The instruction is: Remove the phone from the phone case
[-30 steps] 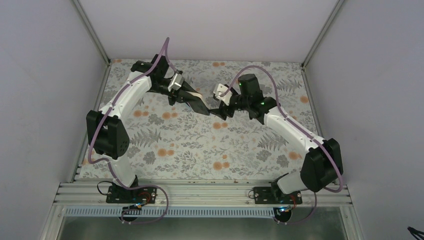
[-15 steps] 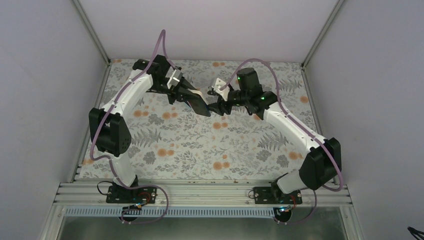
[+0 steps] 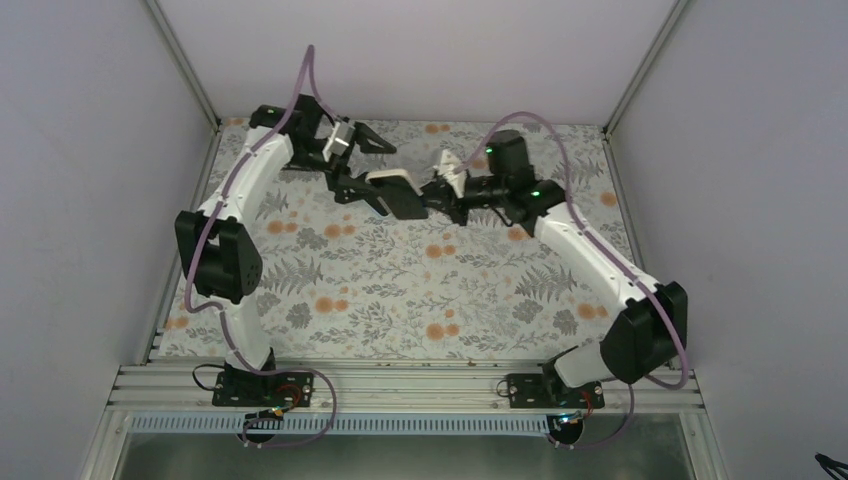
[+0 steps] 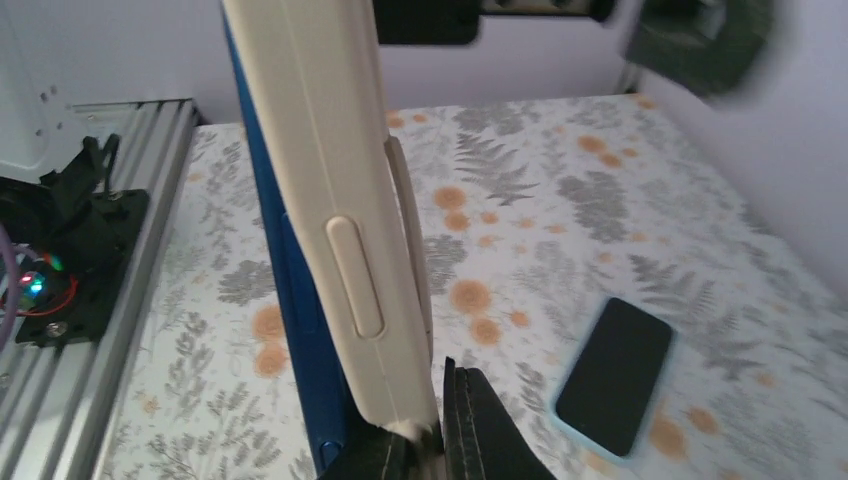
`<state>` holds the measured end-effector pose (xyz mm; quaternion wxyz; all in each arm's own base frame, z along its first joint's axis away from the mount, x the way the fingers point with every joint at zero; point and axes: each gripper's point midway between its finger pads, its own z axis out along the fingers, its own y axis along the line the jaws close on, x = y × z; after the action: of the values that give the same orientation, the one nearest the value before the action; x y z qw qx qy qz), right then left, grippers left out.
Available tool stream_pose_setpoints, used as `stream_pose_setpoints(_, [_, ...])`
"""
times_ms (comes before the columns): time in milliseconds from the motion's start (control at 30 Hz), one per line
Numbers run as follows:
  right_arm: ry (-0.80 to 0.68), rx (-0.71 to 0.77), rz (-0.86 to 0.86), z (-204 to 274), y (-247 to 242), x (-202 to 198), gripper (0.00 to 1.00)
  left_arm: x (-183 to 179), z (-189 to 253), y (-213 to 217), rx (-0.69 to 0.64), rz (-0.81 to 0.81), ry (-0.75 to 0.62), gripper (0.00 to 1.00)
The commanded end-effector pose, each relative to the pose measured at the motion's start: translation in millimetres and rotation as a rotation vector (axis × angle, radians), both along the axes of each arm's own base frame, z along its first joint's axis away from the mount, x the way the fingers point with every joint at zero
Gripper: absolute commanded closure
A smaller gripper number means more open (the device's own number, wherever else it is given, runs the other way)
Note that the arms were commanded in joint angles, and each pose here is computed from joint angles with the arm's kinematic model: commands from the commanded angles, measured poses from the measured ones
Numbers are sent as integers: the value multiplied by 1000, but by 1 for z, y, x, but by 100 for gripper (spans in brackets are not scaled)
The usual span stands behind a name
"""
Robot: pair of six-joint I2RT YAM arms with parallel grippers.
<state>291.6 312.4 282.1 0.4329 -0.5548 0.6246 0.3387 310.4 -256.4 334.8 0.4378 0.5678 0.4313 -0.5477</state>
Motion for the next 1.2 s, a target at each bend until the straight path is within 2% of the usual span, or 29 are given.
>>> stream_pose_setpoints(0, [-94,88,-9,41,-49,5,96,16,39,28,-12,90,-187,0])
stream_pose_setpoints(100, [-59,31,-30,25,-76,6,96,50,54,42,75,214,-286,0])
stream_pose_setpoints(200, [-26,-15,-61,10,-88,14,96,80,73,46,147,464,-467,0])
stream_pose_setpoints(267, [44,-9,-103,0,-92,31,96,100,70,44,178,662,-572,0])
stream_pose_setpoints(400, [290,108,-190,-6,-98,82,96,86,48,11,167,842,-788,0])
stream_pose_setpoints(467, [427,171,-207,-9,-97,106,96,91,32,-4,188,941,-737,0])
stream_pose_setpoints(533, [557,223,-256,-9,-96,130,96,85,22,-20,166,978,-769,0])
stream_pose_setpoints(600, [609,257,-307,-6,-97,152,96,83,22,-32,152,1034,-772,0])
stream_pose_setpoints(700, [642,279,-418,-7,-100,184,96,85,23,-42,119,1112,-786,0])
stream_pose_setpoints(833, [675,279,-534,-14,-101,211,96,79,-1,-64,116,1166,-902,0])
stream_pose_setpoints(1000, [713,271,-592,-26,-98,222,96,81,-23,-96,119,1146,-931,0])
stream_pose_setpoints(1167, [735,272,-591,-32,-97,220,96,95,-21,-96,70,1260,-969,0])
